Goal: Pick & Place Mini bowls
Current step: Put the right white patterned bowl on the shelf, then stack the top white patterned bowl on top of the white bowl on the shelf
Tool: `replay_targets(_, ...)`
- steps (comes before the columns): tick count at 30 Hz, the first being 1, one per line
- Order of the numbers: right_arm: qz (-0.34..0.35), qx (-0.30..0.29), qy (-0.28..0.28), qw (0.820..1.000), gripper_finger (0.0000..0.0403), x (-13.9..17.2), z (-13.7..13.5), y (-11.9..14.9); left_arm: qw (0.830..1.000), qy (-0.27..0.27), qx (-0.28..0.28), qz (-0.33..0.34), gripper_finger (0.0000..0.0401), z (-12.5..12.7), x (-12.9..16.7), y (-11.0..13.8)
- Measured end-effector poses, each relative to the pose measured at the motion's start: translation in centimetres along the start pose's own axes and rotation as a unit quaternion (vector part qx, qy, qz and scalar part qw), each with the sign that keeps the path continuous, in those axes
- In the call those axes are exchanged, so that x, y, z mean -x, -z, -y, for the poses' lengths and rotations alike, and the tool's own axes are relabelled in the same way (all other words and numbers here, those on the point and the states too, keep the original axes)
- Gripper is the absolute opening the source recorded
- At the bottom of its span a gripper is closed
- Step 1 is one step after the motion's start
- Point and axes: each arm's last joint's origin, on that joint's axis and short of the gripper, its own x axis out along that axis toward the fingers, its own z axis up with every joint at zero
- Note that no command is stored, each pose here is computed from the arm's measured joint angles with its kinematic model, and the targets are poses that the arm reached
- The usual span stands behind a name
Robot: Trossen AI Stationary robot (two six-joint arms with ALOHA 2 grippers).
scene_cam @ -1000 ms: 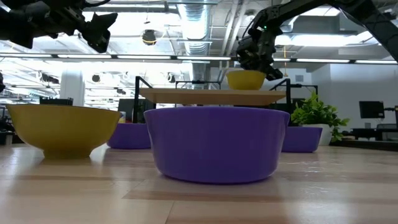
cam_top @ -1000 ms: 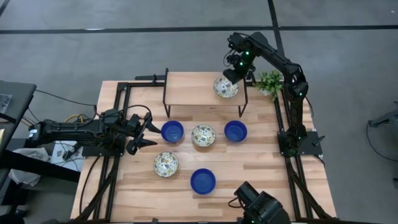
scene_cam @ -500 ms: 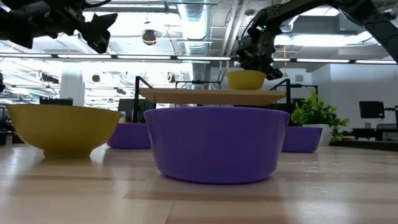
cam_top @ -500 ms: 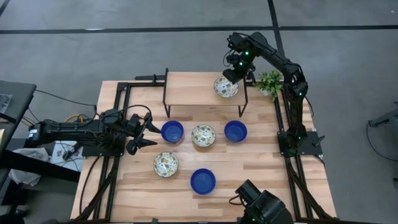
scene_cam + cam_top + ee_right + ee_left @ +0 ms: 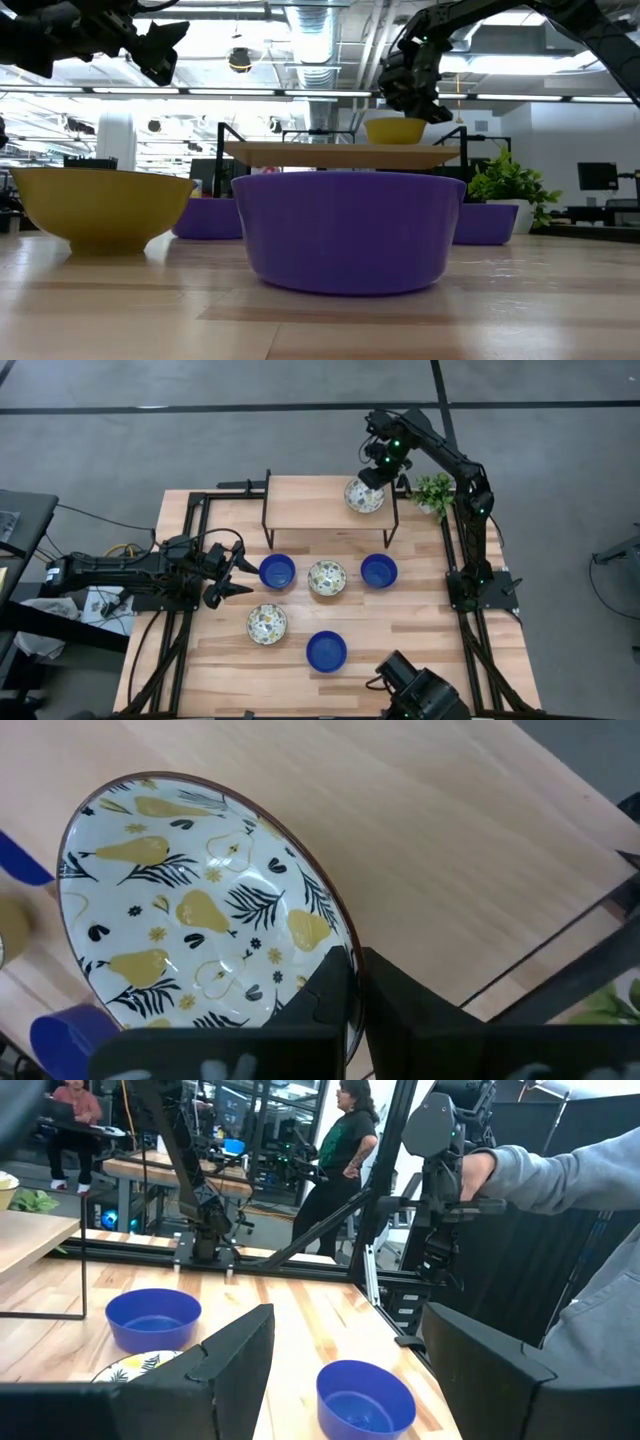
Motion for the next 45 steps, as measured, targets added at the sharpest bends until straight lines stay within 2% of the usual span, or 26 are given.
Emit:
replay_targets(22, 0.004, 0.002, -0.004, 1.0, 0.01, 0.0, 0.0, -0.1, 1.0, 0.0, 0.0, 0.0, 0.0253, 0.0, 0.0, 0.0)
replay_targets(29, 0.003, 0.001, -0.004, 1.0, 0.0117, 0.2, -0.1, 0.1, 1.0, 0.0, 0.0, 0.0, 0.0253, 0.0, 0.0, 0.0)
replay_targets(37, 0.026, 0.003, -0.003, 1.0, 0.0123, 2.0, -0.3, 1.0, 1.0, 0.001, 0.0, 0.0, 0.0253, 0.0, 0.0, 0.0)
replay_targets(45, 0.069, 0.015, -0.003, 0.997, 0.0121, 5.1, -1.4, 3.0, 1.0, 0.001, 0.001, 0.0, 0.0253, 0.0, 0.0, 0.0)
